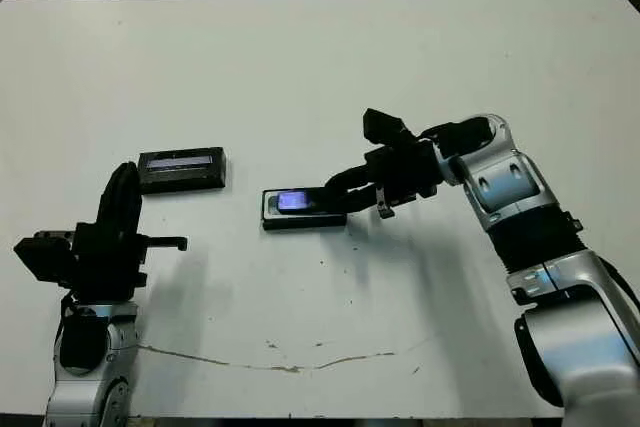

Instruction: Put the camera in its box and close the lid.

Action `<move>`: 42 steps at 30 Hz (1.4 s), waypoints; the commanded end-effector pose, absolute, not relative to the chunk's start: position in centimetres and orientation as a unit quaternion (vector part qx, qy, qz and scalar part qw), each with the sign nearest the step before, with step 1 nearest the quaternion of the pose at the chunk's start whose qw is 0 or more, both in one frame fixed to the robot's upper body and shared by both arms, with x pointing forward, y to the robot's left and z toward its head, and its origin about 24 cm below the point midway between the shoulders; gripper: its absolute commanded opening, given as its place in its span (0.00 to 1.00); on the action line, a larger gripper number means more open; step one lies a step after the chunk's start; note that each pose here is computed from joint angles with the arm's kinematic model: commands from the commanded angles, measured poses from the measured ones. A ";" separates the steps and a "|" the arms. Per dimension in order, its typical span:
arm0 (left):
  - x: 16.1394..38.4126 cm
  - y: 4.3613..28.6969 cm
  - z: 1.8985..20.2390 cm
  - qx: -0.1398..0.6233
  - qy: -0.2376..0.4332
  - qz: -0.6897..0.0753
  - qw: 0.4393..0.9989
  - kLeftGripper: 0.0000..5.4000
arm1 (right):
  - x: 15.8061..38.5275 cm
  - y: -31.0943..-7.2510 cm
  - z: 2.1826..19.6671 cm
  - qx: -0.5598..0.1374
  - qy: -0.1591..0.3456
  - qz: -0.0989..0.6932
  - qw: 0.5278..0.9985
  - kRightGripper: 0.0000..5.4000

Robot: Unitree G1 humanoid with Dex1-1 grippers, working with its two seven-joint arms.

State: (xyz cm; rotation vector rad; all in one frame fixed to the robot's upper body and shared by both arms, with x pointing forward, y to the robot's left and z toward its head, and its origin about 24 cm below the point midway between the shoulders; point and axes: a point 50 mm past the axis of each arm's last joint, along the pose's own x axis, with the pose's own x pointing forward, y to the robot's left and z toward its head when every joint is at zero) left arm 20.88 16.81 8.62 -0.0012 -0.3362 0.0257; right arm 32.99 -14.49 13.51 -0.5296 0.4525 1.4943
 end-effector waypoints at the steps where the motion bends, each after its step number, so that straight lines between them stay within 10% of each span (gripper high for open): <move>1: 20.6 17.1 7.8 0.004 -0.148 0.016 0.989 0.00 | 33.2 -14.9 13.7 -0.243 0.202 0.664 0.678 0.10; 42: 20.3 16.8 7.6 0.000 -0.144 0.019 0.989 0.00 | 34.5 -11.4 13.2 -0.296 0.221 0.675 0.639 0.19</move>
